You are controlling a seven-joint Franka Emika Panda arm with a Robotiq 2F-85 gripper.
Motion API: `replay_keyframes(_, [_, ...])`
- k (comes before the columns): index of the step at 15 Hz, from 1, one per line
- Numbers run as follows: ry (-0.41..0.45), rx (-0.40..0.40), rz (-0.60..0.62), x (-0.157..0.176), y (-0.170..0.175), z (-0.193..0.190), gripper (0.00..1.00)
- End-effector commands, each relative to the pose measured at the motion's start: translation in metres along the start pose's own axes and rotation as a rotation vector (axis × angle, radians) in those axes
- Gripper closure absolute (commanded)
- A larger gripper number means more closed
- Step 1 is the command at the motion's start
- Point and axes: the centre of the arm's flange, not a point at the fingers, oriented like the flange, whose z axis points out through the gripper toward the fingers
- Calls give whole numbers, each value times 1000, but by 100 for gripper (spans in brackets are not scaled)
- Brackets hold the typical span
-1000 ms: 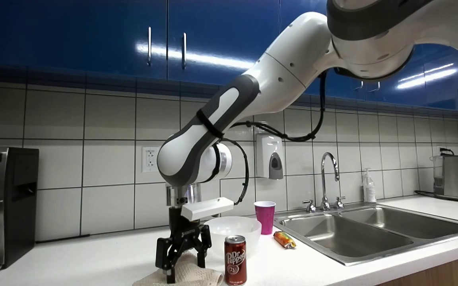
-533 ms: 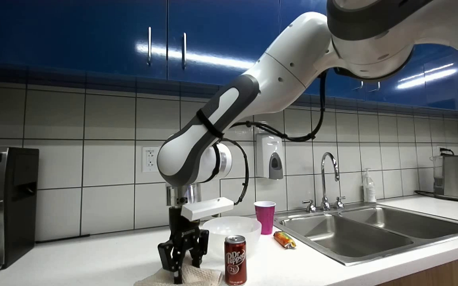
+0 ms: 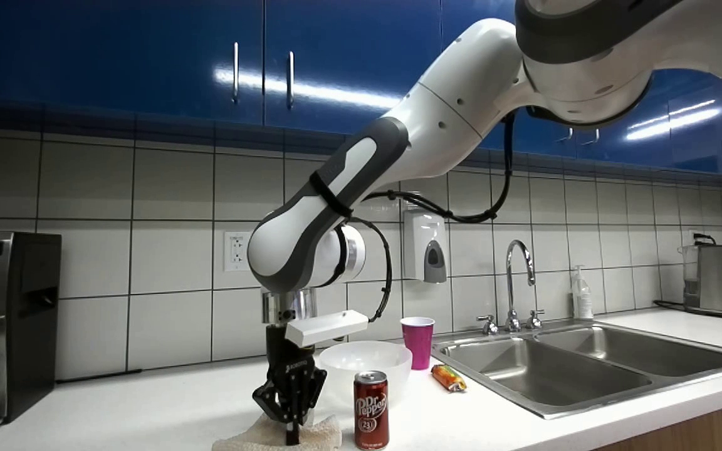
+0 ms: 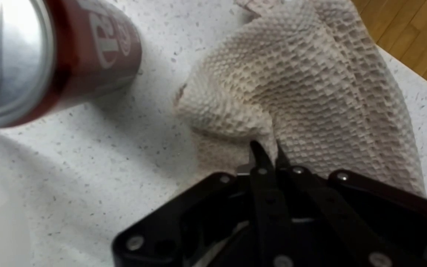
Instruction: Put the towel in the bowl
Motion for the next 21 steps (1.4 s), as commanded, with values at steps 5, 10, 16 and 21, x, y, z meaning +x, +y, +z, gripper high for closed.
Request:
replay_keyframes(5, [0, -4, -26, 4, 1, -11, 99])
replay_keyframes(10, [45, -9, -35, 4, 0, -33, 99])
replay_keyframes(16, [93, -19, -40, 6, -1, -60, 99])
replay_keyframes(21, [155, -25, -40, 5, -1, -90, 99])
